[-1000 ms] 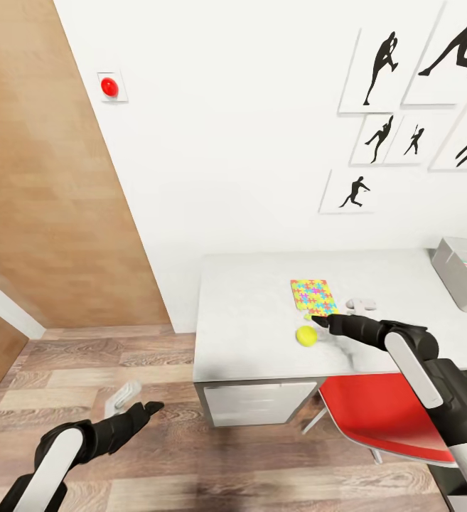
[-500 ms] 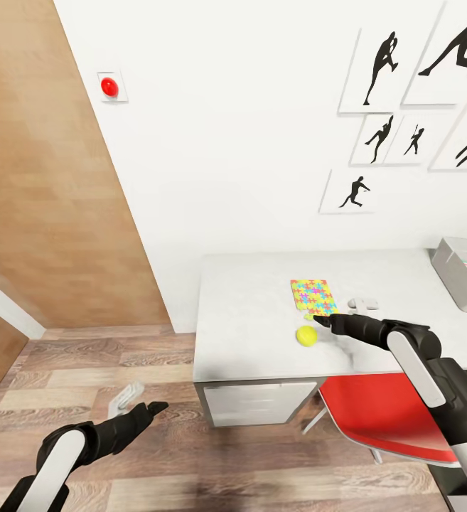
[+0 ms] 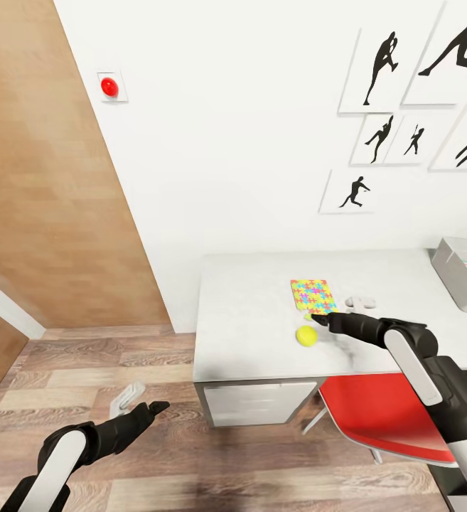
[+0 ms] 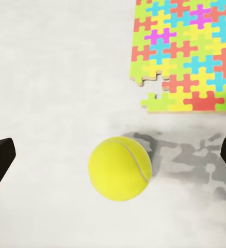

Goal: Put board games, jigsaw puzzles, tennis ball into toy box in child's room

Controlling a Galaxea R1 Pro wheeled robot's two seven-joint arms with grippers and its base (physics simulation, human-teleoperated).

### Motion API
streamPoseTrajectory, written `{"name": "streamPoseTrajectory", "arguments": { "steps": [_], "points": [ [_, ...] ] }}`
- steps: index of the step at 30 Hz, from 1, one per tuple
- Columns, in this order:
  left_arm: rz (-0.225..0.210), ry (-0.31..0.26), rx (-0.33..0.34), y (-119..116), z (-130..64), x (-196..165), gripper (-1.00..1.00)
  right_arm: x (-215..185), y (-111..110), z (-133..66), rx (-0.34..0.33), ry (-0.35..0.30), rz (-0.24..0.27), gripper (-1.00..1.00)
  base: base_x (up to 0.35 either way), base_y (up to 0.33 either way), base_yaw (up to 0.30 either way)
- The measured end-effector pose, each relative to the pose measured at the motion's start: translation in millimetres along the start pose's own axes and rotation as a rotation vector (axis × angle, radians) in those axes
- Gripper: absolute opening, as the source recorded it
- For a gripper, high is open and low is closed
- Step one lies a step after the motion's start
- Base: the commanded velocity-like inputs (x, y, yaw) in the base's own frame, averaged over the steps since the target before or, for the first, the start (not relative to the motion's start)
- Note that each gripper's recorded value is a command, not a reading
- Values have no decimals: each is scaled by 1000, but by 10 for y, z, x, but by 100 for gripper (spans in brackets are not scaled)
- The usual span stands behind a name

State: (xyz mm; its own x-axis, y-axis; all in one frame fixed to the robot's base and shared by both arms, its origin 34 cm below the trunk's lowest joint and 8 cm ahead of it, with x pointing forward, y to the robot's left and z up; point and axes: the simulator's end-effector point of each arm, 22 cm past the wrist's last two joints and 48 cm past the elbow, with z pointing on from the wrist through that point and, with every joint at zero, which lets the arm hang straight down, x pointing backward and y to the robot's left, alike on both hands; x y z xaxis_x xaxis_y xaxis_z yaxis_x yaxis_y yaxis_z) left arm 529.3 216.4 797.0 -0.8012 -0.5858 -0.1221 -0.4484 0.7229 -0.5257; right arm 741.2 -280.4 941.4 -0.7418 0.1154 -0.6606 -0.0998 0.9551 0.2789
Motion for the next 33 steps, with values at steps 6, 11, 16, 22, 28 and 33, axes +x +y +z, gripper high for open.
{"name": "streamPoseTrajectory", "arguments": {
  "steps": [6, 11, 16, 22, 28, 33],
  "points": [
    [-2, 1, -3, 16, 6, 4, 100, 2, 33, 11, -5, 1, -1, 100, 0, 0, 0],
    [-3, 0, -3, 21, 7, 2, 100, 3, 45, 15, -7, 1, -2, 100, 0, 0, 0],
    [-5, -3, -4, 24, 8, -5, 100, 8, 60, 20, -10, 2, -2, 100, 0, 0, 0],
    [-9, -2, -10, 58, 20, 4, 100, 13, 78, 28, -12, 2, -1, 100, 0, 0, 0],
    [-32, 18, -39, 212, 81, 70, 100, 23, 124, 46, -19, 3, 3, 100, 0, 0, 0],
    [-52, 32, -63, 331, 134, 116, 100, 33, 153, 61, -23, 4, 7, 100, 0, 0, 0]
  ]
}}
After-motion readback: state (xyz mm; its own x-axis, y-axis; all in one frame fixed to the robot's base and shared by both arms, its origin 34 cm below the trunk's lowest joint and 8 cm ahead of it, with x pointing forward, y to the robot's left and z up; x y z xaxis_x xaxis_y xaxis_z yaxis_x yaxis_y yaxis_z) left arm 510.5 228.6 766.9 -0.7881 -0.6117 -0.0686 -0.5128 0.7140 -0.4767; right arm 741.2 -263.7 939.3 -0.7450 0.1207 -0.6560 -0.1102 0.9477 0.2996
